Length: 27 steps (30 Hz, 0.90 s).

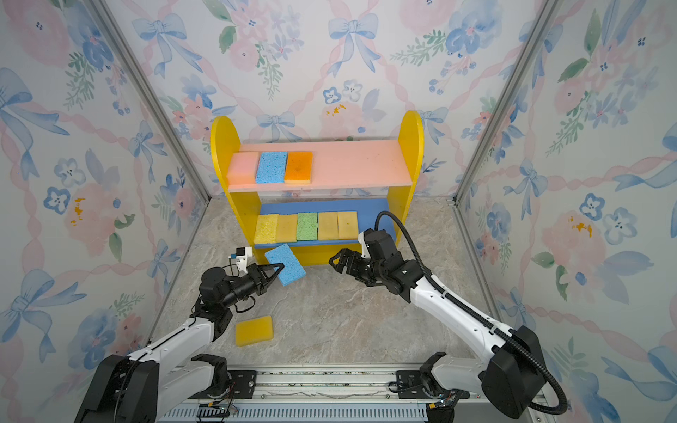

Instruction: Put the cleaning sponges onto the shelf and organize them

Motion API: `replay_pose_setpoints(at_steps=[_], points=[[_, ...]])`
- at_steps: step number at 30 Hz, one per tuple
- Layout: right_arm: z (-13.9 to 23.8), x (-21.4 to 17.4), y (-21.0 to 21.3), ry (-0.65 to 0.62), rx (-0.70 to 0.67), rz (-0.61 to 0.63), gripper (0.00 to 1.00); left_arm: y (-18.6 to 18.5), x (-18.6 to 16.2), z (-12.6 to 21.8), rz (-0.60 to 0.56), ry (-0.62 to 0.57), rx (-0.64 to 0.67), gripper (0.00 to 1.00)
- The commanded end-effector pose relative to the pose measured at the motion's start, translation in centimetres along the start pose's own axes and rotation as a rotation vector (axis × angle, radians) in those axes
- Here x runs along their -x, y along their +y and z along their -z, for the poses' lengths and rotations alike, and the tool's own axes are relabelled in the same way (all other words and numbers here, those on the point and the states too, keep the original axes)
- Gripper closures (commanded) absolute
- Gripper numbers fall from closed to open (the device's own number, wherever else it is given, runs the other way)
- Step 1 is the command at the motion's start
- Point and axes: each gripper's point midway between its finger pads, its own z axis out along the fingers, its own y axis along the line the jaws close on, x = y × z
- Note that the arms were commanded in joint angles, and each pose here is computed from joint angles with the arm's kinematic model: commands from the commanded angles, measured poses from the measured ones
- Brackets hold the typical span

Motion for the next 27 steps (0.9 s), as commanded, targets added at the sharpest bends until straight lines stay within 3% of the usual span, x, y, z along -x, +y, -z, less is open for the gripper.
replay_pose_setpoints(at_steps=[1,7,13,17,27], points=[[-1.3,0.1,2.8,-0.004,0.041,0.033,0.03,-1.4,0.7,1.1,-0.027,0.018,-0.06,0.98],[-4.6,-2.0,7.5,0.079,0.129,0.138,0.03,-2.6,3.1,3.0,-0.025,-0.041,-0.087,0.99],[-6.0,-4.0,12.5,0.151,0.272,0.237,0.03,-3.9,3.2,3.4,-0.024,-0.049,-0.116,1.0],[-6.6,-5.1,13.7,0.196,0.3,0.269,0.0,-4.3,3.2,3.5,-0.023,-0.053,-0.124,1.0],[-8.1,-5.8,15.2,0.237,0.39,0.24,0.23,-4.9,2.8,3.7,-0.018,-0.049,-0.14,0.99]])
